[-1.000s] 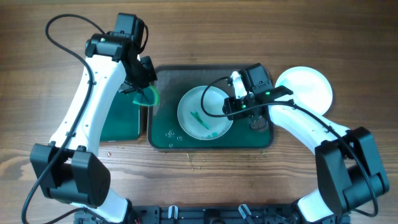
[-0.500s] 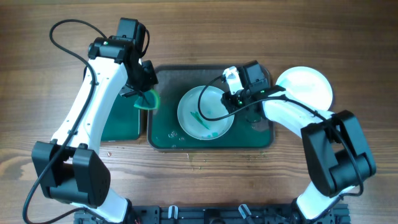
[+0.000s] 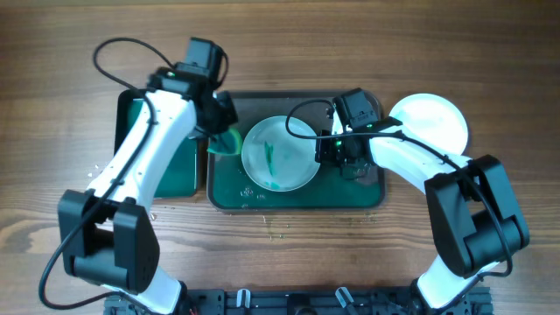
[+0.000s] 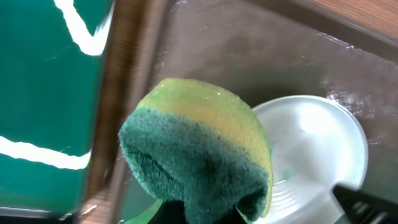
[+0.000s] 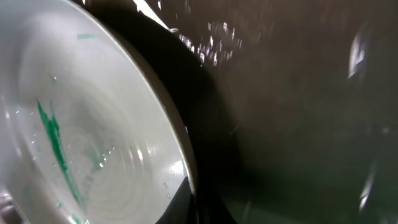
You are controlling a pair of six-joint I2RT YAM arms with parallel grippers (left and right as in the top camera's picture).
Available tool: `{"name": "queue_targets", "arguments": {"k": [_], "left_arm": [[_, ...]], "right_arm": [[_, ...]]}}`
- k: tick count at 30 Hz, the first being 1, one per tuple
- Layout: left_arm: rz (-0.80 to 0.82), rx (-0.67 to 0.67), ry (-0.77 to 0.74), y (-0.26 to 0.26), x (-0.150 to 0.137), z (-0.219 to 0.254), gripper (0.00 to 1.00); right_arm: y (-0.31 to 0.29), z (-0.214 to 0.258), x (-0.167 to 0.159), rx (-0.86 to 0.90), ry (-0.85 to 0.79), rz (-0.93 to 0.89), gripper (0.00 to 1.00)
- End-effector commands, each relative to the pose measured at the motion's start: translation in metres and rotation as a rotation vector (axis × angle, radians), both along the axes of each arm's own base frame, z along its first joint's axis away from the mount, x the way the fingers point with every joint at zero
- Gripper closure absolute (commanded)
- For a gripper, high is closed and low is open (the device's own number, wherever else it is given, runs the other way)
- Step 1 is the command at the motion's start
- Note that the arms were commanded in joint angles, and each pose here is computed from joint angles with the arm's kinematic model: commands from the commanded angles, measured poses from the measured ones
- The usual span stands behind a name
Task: Clean dirty plates on tray and stack at the side
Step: 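Scrub last plate with sponge in left gripper while right holds rim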
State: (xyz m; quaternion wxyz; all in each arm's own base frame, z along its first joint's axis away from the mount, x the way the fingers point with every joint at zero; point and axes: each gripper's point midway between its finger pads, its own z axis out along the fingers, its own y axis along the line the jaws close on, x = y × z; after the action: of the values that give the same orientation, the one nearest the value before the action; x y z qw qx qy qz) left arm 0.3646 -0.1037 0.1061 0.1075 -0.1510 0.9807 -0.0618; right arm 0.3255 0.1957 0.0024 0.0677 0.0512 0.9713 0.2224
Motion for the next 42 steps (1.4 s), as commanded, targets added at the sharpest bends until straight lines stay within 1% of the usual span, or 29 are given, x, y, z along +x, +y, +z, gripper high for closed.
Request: {"name": "queue_targets", "arguments": {"k": [1, 5, 6, 7, 13, 16, 17, 21, 22, 26, 28, 29, 30, 32, 34, 36, 37, 39, 42], "left_arm": [[-0.061, -0.069, 0.034, -0.039, -0.003, -0.029, 0.96], [-0.119, -0.085, 0.101, -0.058, -0.01, -0.057, 0.96], [-0.173, -0.105, 0.133, -0.068, -0.014, -0.07, 0.96], [-0.189, -0.111, 0.145, -0.073, -0.015, -0.077, 0.96], [-0.218, -0.081, 0.244, -0.081, -0.033, -0.11, 0.96], [-0.234, -0.091, 0.268, -0.087, -0.039, -0.115, 0.96], [-0.256, -0.108, 0.268, -0.092, -0.04, -0.114, 0.96], [-0.458, -0.32, 0.247, -0.137, -0.05, -0.101, 0.96], [-0.491, -0.349, 0.239, -0.144, -0.052, -0.098, 0.96], [-0.508, -0.356, 0.229, -0.146, -0.051, -0.098, 0.96], [-0.461, -0.299, 0.226, -0.136, -0.045, -0.102, 0.96], [-0.397, -0.233, 0.226, -0.125, -0.041, -0.106, 0.96], [-0.301, -0.129, 0.225, -0.106, -0.035, -0.111, 0.96], [-0.188, 0.036, 0.215, -0.077, -0.028, -0.113, 0.96], [-0.099, 0.184, 0.205, -0.049, -0.025, -0.109, 0.96], [-0.047, 0.278, 0.199, -0.032, -0.025, -0.104, 0.96], [-0.036, 0.305, 0.201, -0.027, -0.026, -0.102, 0.96], [-0.038, 0.297, 0.209, -0.028, -0.028, -0.102, 0.96], [-0.052, 0.217, 0.231, -0.043, -0.031, -0.105, 0.96]], "right_arm": [[0.013, -0.002, -0.017, 0.051, 0.081, -0.029, 0.95], [0.013, -0.002, -0.017, 0.05, 0.079, -0.029, 0.96], [0.013, -0.002, -0.016, 0.05, 0.078, -0.029, 0.96], [0.013, -0.002, -0.016, 0.05, 0.078, -0.029, 0.96], [0.013, -0.002, -0.016, 0.05, 0.074, -0.025, 0.96], [0.013, -0.002, -0.016, 0.051, 0.074, -0.025, 0.96], [0.013, -0.002, -0.016, 0.051, 0.074, -0.025, 0.96], [0.013, -0.002, -0.016, 0.051, 0.073, -0.026, 0.96], [0.013, -0.002, -0.016, 0.051, 0.073, -0.026, 0.96], [0.013, -0.002, -0.016, 0.051, 0.073, -0.025, 0.96], [0.013, -0.002, -0.016, 0.051, 0.073, -0.025, 0.96], [0.013, -0.002, -0.016, 0.051, 0.073, -0.025, 0.96], [0.013, -0.002, -0.016, 0.051, 0.073, -0.025, 0.96], [0.013, -0.002, -0.016, 0.051, 0.074, -0.025, 0.96], [0.013, -0.002, -0.016, 0.051, 0.073, -0.025, 0.96], [0.013, -0.002, -0.016, 0.051, 0.074, -0.025, 0.96], [0.013, -0.002, -0.016, 0.051, 0.074, -0.025, 0.96], [0.013, -0.002, -0.016, 0.051, 0.074, -0.026, 0.96], [0.013, -0.002, -0.016, 0.051, 0.074, -0.026, 0.96]]}}
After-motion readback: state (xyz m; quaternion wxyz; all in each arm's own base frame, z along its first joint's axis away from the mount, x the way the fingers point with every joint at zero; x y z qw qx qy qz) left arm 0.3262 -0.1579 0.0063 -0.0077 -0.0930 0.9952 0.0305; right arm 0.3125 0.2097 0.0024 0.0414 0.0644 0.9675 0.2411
